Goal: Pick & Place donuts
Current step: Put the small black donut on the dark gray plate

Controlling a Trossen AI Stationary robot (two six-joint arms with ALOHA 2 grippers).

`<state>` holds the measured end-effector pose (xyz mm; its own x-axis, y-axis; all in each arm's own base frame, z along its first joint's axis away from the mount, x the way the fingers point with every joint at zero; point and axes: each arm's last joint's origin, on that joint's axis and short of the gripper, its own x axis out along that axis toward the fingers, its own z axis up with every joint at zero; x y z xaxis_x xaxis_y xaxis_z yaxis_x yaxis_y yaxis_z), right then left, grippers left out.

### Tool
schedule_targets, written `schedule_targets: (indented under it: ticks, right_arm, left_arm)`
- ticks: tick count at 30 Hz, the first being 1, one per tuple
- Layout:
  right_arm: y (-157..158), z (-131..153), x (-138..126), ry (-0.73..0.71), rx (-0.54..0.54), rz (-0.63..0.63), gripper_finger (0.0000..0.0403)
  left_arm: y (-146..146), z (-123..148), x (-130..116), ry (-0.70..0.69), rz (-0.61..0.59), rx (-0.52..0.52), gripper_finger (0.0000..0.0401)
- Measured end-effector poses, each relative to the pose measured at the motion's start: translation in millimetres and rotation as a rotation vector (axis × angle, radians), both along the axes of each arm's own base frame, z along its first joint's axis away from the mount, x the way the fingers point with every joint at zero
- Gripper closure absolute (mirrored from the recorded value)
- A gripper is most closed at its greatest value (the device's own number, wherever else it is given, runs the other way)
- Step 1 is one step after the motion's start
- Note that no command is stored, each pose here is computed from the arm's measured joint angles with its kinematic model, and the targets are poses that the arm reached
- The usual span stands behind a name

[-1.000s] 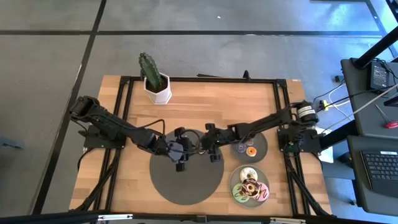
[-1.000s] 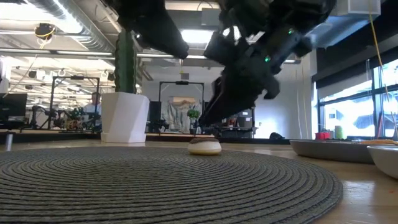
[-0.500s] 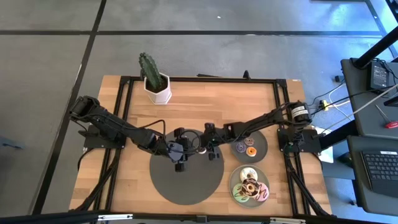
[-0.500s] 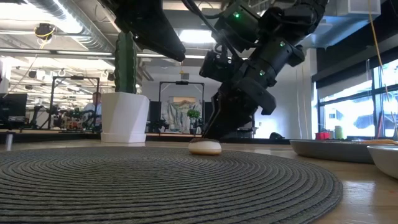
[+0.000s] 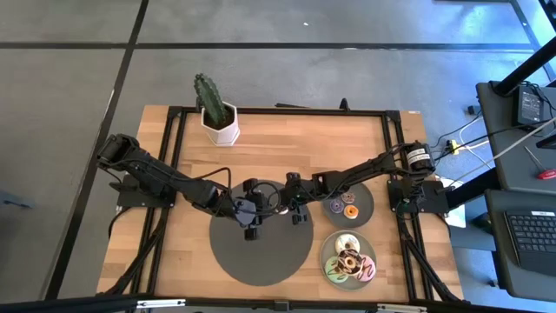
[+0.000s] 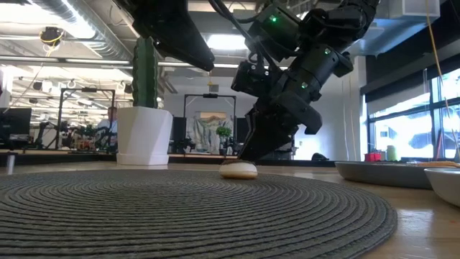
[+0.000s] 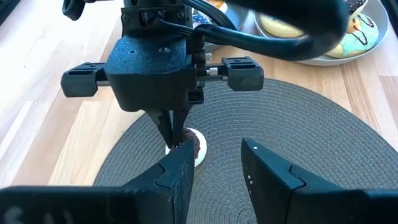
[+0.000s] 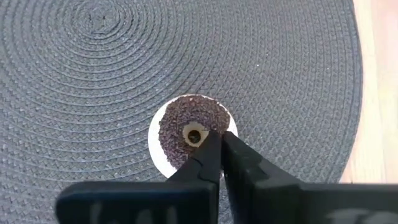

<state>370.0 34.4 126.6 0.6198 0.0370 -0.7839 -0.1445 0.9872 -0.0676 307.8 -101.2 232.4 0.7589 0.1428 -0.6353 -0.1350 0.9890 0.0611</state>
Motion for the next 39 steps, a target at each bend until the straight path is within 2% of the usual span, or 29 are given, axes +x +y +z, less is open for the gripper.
schedule_targets:
  ticks: [8, 17, 22, 25, 29, 33, 39]
  right_arm:
    - [0, 9, -4, -0.002, 0.016, -0.023, 0.0395]
    - [9, 53, -31, 0.056, 0.044, -0.05, 0.04]
    - [16, 75, -71, 0.131, 0.006, -0.115, 0.0401]
    - [15, 83, -103, 0.12, 0.047, -0.195, 0.0401]
    - [13, 85, -146, 0.085, 0.143, -0.302, 0.0401]
    - [12, 77, -180, 0.106, 0.153, -0.395, 0.0401]
    - [13, 68, -206, 0.159, 0.192, -0.466, 0.0401]
  left_arm:
    - [0, 0, 0, 0.0, -0.001, 0.0, 0.0273]
    - [0, 0, 0, 0.0, 0.0, 0.001, 0.0274]
    - [0, 0, 0, 0.0, 0.0, 0.001, 0.0272]
    - [0, 0, 0, 0.0, -0.002, 0.004, 0.0273]
    - [0, 0, 0, -0.001, -0.009, 0.013, 0.0272]
    - [0, 0, 1, -0.003, -0.009, 0.013, 0.0269]
    - [1, 1, 1, -0.01, 0.006, 0.025, 0.0271]
